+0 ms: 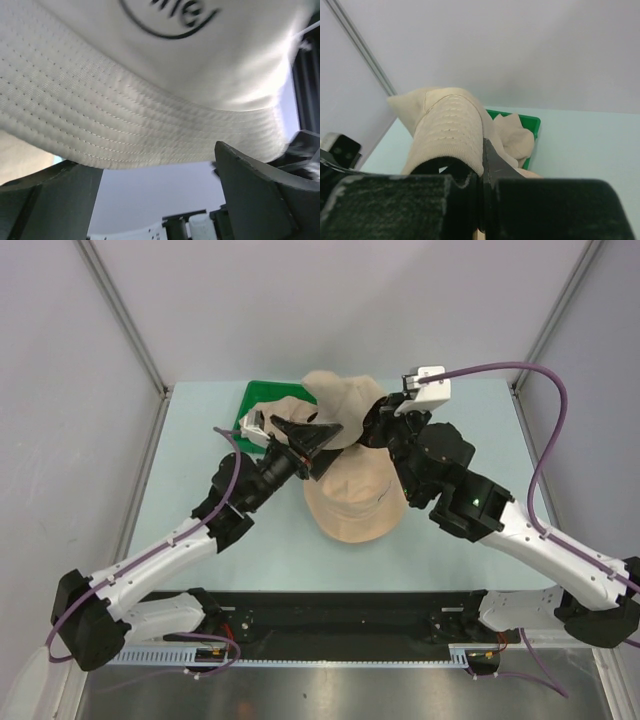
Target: Stack the hats
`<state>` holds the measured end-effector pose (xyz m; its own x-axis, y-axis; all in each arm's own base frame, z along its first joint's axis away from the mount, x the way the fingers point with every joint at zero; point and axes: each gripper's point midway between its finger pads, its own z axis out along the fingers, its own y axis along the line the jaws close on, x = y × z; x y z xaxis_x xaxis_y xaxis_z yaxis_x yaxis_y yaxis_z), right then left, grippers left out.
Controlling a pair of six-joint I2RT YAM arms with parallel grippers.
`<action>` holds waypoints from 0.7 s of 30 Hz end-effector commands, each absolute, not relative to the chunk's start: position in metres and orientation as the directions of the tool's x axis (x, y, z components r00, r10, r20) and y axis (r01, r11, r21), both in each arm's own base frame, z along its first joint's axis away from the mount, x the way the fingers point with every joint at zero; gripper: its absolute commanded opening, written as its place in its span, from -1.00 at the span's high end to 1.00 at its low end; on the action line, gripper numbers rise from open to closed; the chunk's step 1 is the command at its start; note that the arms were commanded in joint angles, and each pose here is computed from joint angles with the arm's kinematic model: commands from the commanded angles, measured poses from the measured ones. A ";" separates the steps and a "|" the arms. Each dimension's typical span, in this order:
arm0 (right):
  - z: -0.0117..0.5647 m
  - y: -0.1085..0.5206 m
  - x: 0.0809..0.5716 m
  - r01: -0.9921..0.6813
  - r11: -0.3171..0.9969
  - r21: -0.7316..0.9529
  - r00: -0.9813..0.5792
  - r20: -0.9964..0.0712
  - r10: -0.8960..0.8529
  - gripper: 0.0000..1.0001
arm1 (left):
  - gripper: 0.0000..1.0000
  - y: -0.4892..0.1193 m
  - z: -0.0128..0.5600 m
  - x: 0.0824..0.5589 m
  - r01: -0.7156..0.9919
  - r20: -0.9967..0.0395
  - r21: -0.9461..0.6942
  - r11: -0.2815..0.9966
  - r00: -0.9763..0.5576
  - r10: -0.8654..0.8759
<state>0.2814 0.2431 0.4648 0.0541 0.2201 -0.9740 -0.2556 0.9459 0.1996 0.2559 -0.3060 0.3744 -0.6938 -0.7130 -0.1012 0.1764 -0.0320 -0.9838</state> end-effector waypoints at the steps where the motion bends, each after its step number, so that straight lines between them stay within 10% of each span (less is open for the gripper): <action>1: 0.458 0.228 0.271 -0.232 0.937 0.261 0.020 -0.962 0.273 1.00 | -0.83 -0.279 0.423 0.255 0.301 -0.083 -0.945 -0.128 -0.597 -0.798; 13: 0.422 0.244 0.239 -0.401 0.899 0.176 -0.027 -0.983 0.180 1.00 | 0.06 -0.263 0.400 0.260 0.242 -0.074 -0.968 -0.069 -0.534 -0.842; 18: 0.396 0.227 0.236 -0.312 0.946 0.091 -0.033 -0.996 0.085 1.00 | 0.99 -0.258 0.383 0.266 0.216 -0.091 -0.976 -0.025 -0.509 -0.856; 21: 0.393 0.199 0.243 -0.165 0.984 0.075 -0.015 -0.997 0.073 1.00 | 0.99 -0.263 0.378 0.272 0.243 -0.145 -0.970 0.016 -0.525 -0.839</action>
<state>0.2355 0.2406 0.3931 -0.0465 0.0989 -0.9940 -0.3547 0.9286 0.1090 0.2678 -0.2657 0.3731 -0.5323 -0.8402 -0.1030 0.1995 -0.0062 -0.9799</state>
